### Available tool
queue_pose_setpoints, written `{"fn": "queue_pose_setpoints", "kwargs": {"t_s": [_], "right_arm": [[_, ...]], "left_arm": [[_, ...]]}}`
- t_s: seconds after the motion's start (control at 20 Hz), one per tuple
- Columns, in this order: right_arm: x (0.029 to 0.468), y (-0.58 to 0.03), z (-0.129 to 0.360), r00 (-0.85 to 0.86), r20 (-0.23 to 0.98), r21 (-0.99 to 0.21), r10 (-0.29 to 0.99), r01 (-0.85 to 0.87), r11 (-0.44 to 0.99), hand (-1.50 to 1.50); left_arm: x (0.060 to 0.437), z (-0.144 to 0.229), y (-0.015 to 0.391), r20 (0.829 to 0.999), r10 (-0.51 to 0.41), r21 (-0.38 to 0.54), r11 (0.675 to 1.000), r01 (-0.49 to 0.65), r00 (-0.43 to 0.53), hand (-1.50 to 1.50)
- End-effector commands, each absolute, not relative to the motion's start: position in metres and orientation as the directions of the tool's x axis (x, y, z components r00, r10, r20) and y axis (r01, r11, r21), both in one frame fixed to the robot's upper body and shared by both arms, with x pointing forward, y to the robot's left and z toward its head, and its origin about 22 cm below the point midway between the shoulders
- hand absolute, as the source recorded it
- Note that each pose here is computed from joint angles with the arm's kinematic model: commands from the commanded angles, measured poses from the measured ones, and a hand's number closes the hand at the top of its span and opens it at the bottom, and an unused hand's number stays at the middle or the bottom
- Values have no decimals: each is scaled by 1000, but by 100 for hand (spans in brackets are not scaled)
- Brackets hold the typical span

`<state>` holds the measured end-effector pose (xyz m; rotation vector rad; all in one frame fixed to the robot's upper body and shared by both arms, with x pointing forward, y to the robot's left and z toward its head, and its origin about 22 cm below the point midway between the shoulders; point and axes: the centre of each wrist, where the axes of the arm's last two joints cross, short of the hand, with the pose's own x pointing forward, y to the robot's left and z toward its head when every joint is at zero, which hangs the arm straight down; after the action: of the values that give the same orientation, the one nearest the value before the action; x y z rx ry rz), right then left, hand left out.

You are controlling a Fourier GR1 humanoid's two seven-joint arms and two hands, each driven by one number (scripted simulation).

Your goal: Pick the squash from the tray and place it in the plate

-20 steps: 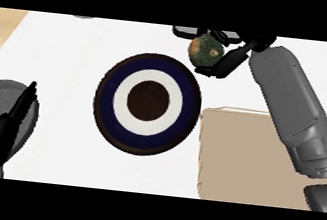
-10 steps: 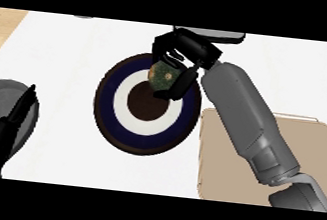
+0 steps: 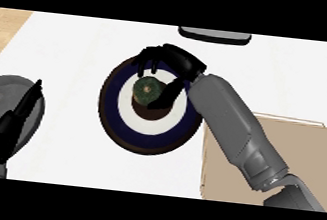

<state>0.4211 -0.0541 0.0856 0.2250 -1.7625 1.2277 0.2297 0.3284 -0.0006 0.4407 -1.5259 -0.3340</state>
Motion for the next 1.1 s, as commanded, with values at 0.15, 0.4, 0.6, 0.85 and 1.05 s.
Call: {"fn": "queue_pose_setpoints", "kwargs": {"t_s": [0.15, 0.4, 0.6, 0.85, 1.05], "right_arm": [[421, -51, 84, -472, 851, -502, 229, -604, 619, -150], [429, -63, 93, -344, 935, -286, 88, -583, 760, -150], [443, -102, 80, -291, 954, -220, 79, -494, 841, -150], [458, -169, 91, -219, 968, 2, -123, -481, 877, -150], [451, -207, 65, -226, 962, 32, -154, -468, 883, -150]], "left_arm": [[238, 6, 331, 873, -488, 487, 872, -55, 6, 0], [239, 8, 322, 881, -473, 472, 877, -88, 10, 0], [230, 2, 340, 885, -466, 465, 881, -83, 15, 0], [230, 4, 337, 877, -480, 477, 873, -99, -4, 0], [231, 2, 341, 886, -463, 462, 885, -58, -6, 0]]}}
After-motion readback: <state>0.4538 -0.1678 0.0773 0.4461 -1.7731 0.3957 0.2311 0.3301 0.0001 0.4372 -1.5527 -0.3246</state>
